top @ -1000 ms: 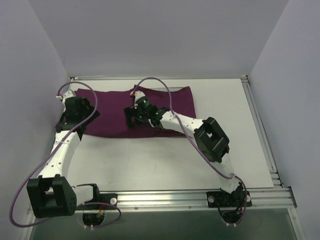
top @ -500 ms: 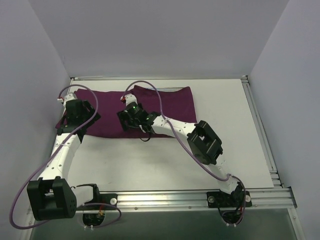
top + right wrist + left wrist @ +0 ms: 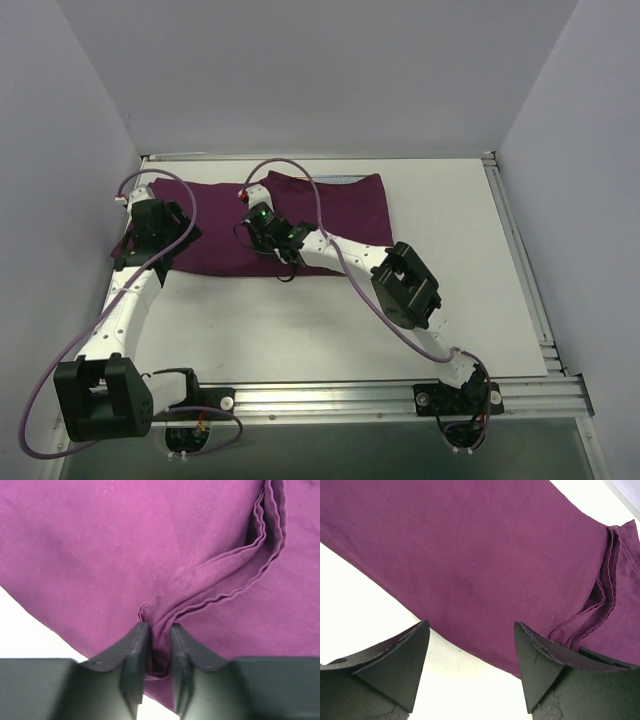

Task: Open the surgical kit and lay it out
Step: Open the surgical kit at the center of the board.

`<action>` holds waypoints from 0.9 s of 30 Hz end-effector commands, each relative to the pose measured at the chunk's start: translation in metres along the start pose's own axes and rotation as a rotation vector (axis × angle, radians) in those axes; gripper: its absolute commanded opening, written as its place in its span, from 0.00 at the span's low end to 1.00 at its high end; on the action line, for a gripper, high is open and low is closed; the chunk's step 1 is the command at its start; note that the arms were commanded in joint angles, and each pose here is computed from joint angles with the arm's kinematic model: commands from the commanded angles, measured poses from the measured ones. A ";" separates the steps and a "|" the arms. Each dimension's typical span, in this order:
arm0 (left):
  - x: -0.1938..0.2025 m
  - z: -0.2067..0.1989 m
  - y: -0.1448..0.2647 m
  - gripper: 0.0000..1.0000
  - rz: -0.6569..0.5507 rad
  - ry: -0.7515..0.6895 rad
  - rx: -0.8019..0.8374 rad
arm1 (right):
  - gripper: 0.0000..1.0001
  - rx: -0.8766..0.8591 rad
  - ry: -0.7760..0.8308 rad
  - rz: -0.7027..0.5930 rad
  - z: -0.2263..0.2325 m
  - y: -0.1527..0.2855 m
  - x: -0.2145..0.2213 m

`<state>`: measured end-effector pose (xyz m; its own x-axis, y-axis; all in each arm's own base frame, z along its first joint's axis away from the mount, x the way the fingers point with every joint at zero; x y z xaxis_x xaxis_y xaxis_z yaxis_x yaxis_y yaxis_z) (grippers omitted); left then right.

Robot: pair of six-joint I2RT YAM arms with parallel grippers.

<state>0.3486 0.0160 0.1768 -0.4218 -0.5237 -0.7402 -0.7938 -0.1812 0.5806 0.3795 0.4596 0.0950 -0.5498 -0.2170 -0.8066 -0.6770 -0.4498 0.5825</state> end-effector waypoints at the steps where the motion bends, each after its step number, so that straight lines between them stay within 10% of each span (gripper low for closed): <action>1: -0.014 -0.008 0.004 0.77 -0.054 0.017 0.034 | 0.13 0.006 -0.008 -0.049 0.006 0.004 -0.021; 12: -0.008 -0.011 -0.001 0.77 -0.030 0.033 0.050 | 0.00 0.077 -0.079 -0.187 -0.022 0.043 -0.088; 27: 0.001 -0.020 -0.016 0.77 0.022 0.057 0.100 | 0.00 0.812 -0.403 -0.166 -0.419 0.212 -0.039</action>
<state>0.3578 0.0039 0.1637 -0.4495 -0.5584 -0.6972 -0.7926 -0.1105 0.5996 0.4891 0.0800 0.1981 -0.4562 0.1889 -0.8696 -0.8584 0.1643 0.4860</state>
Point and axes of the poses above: each gripper's point midway between its finger pads, its own y axis back along the fingers, its own z axis along the line the jaws close on, x = y × z, the point moved 1 cm from there along y, back along the fingers, and after that the axes turned 2 degrees about -y, right-handed, at the moved point
